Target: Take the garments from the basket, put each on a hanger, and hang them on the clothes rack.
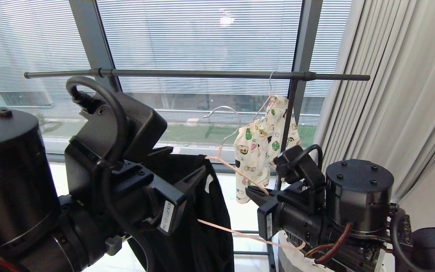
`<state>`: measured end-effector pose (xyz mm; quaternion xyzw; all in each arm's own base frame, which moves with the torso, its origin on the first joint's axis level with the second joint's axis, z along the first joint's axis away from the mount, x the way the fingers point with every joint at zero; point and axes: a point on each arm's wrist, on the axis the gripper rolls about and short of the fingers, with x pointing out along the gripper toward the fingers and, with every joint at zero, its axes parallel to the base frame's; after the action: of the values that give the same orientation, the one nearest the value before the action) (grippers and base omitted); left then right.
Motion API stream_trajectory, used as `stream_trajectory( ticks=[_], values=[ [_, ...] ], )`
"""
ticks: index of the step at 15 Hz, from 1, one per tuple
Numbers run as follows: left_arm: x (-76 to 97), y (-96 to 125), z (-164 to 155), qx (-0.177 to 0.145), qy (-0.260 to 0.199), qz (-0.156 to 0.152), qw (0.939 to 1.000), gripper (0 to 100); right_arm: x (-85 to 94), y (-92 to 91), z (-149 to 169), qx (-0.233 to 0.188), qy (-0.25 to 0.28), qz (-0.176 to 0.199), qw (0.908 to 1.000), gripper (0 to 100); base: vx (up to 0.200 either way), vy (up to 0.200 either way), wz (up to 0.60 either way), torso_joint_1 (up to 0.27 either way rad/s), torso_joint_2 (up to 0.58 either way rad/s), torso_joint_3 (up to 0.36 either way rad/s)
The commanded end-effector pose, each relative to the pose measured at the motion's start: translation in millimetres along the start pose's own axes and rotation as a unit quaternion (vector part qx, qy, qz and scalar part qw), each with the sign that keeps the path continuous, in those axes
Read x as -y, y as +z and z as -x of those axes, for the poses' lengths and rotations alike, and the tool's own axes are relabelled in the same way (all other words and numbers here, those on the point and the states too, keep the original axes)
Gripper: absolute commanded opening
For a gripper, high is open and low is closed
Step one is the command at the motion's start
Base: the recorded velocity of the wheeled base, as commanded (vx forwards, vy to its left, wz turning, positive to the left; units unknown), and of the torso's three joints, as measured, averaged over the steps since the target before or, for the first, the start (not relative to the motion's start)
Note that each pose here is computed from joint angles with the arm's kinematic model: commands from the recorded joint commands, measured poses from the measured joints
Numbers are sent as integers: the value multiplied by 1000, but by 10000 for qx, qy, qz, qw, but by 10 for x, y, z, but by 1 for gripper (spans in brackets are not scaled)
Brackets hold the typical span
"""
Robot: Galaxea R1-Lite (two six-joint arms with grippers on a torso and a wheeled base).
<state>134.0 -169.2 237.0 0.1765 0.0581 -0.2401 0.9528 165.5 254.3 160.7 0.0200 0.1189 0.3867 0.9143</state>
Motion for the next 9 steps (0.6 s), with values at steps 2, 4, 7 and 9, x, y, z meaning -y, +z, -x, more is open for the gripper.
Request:
stream_trajectory(
  ticks=[2,4,7,9],
  values=[
    [-98,56,118,200,104,111,9997,100,11,60,16,296,-51,197,9994,0,0,0,0,0,0,0],
    [-154,77,182,295,165,165,9993,100,62,101,23,460,-138,411,9980,0,0,0,0,0,0,0],
    [-250,17,295,337,270,130,9990,100,214,139,75,559,-305,734,9953,0,0,0,0,0,0,0],
    [-261,-80,341,313,43,87,9995,100,271,93,182,460,-127,915,9947,0,0,0,0,0,0,0]
  ],
)
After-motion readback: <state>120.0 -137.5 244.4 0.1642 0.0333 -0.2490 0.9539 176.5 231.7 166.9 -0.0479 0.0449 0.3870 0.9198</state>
